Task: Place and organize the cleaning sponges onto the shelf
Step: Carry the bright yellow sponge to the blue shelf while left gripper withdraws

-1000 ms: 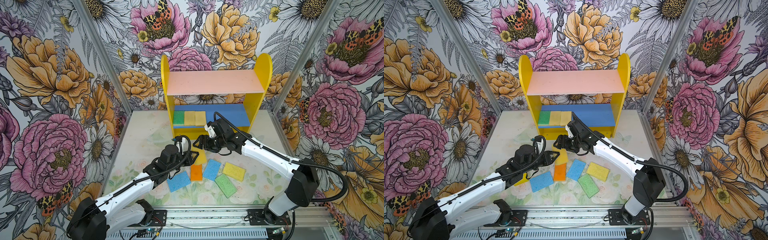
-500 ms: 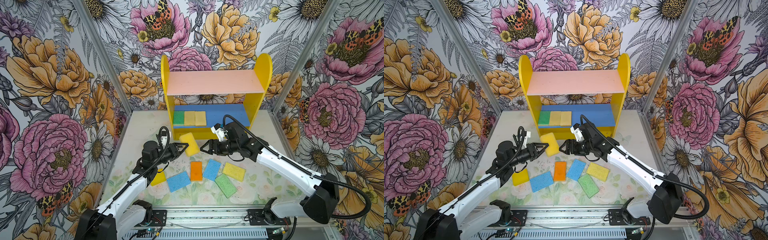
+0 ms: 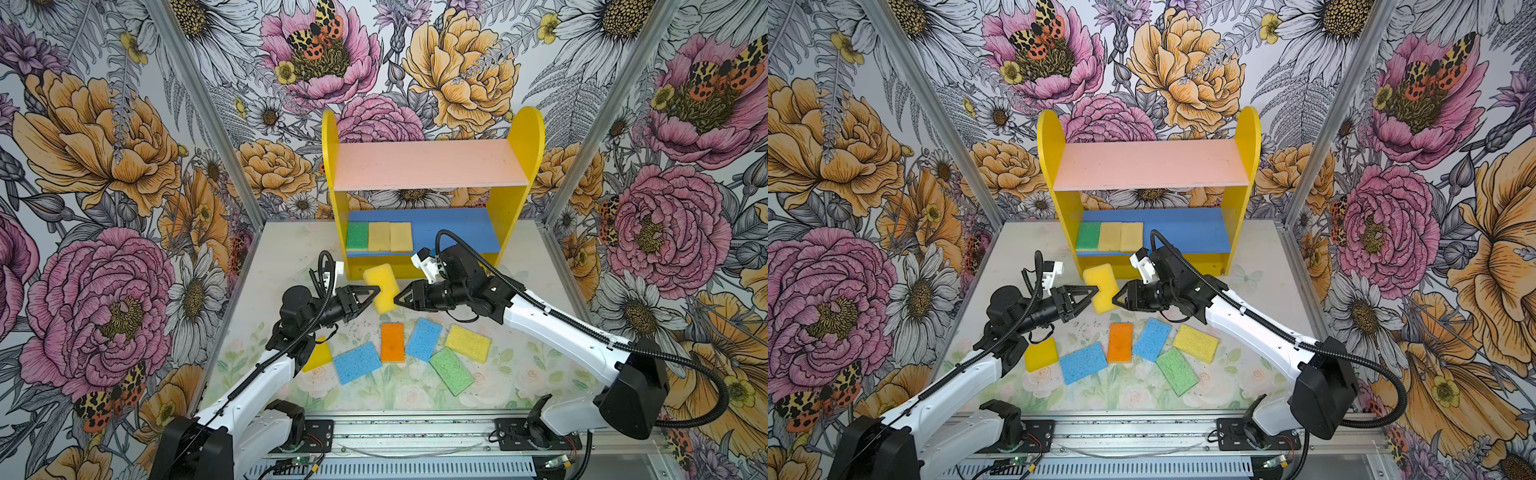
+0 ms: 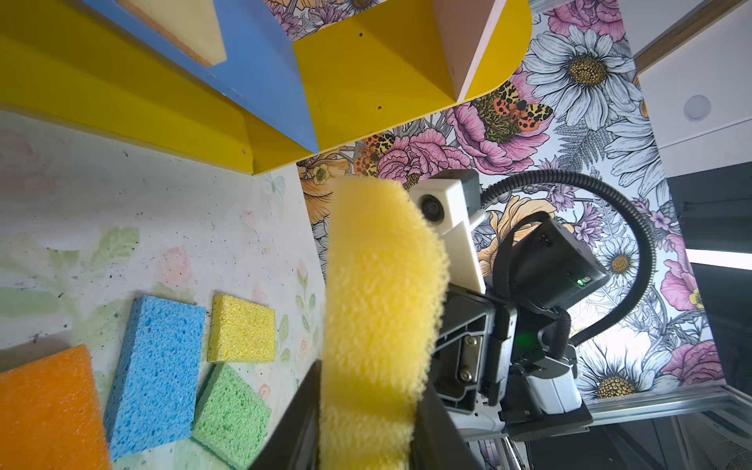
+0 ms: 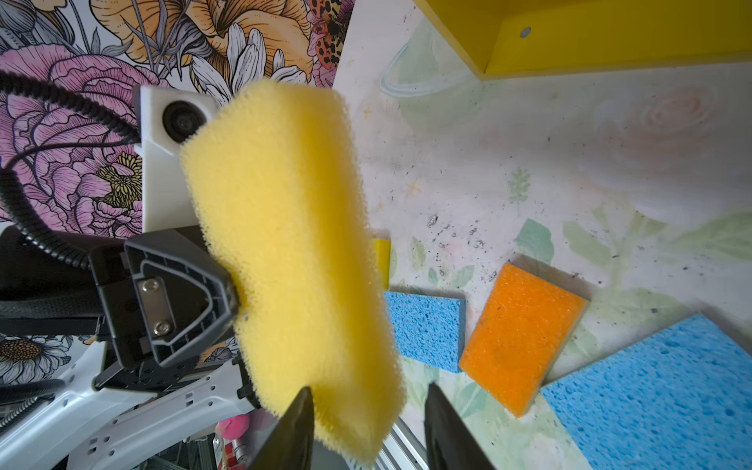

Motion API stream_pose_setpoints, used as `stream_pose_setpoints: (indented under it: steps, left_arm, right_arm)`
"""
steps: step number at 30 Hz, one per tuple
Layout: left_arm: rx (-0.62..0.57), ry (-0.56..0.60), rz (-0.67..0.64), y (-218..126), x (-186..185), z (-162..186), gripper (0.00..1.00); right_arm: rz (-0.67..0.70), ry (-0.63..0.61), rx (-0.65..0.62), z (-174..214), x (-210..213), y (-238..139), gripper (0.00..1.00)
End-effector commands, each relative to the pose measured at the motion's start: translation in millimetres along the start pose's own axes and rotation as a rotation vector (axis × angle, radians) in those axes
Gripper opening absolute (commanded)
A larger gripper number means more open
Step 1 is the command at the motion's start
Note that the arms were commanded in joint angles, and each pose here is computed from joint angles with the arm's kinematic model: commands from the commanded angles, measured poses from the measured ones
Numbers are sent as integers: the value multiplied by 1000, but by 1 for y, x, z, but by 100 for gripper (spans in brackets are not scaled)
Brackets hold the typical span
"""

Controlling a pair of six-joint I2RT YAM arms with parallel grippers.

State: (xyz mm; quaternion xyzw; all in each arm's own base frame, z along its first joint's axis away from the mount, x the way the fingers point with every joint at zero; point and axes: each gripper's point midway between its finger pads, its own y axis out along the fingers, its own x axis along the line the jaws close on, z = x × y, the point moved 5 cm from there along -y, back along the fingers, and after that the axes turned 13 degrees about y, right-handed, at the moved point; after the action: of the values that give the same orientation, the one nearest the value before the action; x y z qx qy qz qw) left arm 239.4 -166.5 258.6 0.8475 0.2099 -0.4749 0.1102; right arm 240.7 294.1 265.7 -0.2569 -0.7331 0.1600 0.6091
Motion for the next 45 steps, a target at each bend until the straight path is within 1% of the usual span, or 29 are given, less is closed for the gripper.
stream_pose_setpoints:
  steps: [1, 7, 8, 9, 10, 12, 13, 14, 15, 17, 20, 26, 31, 35, 40, 45]
  left_arm:
    - [2, 24, 34, -1, -5, 0, 34]
    - [1, 18, 18, -1, 1, 1, 35]
    - [0, 17, 15, 0, 2, 1, 37]
    - [-1, 13, 9, 0, 3, 1, 41]
    - [-3, 11, 4, -1, 5, 0, 47]
    - [-8, 8, -3, -2, 7, -2, 57]
    - [-10, 7, -7, -4, 9, -4, 64]
    - [-16, 8, -11, -7, 9, -7, 80]
    - [-22, 10, -17, -10, 9, -10, 98]
    - [-36, 19, -41, -19, 10, -17, 99]
    - [-45, 53, -120, -35, 8, -24, 99]
    - [-80, 139, -394, -78, 1, -40, 99]
    - [-109, 191, -529, -106, 1, -51, 99]
    - [-96, 225, -626, -114, 11, -47, 99]
    - [-80, 255, -711, -122, 27, -37, 99]
    - [-80, 255, -727, -123, 30, -35, 99]
  right_arm:
    - [-39, -5, -11, -4, 11, 2, 38]
    - [-34, 5, -37, -3, 11, -1, 17]
    - [-32, 4, -46, -4, 10, -2, 15]
    - [-27, 6, -56, -4, 9, -4, 13]
    - [-22, 7, -69, -5, 9, -5, 10]
    - [-13, 13, -93, -6, 8, -8, 7]
    - [-8, 12, -108, -7, 8, -10, 7]
    - [-4, 13, -119, -8, 8, -12, 6]
    - [1, 13, -135, -9, 7, -14, 5]
    - [7, 17, -164, -13, 5, -20, 3]
    - [22, 36, -221, -24, -3, -32, 2]
    - [64, 110, -385, -58, -32, -72, 2]
    - [95, 135, -479, -88, -48, -95, 2]
    - [129, 142, -512, -110, -58, -97, 2]
    - [174, 136, -530, -138, -66, -88, 2]
    - [200, 153, -506, -162, -79, -69, 2]
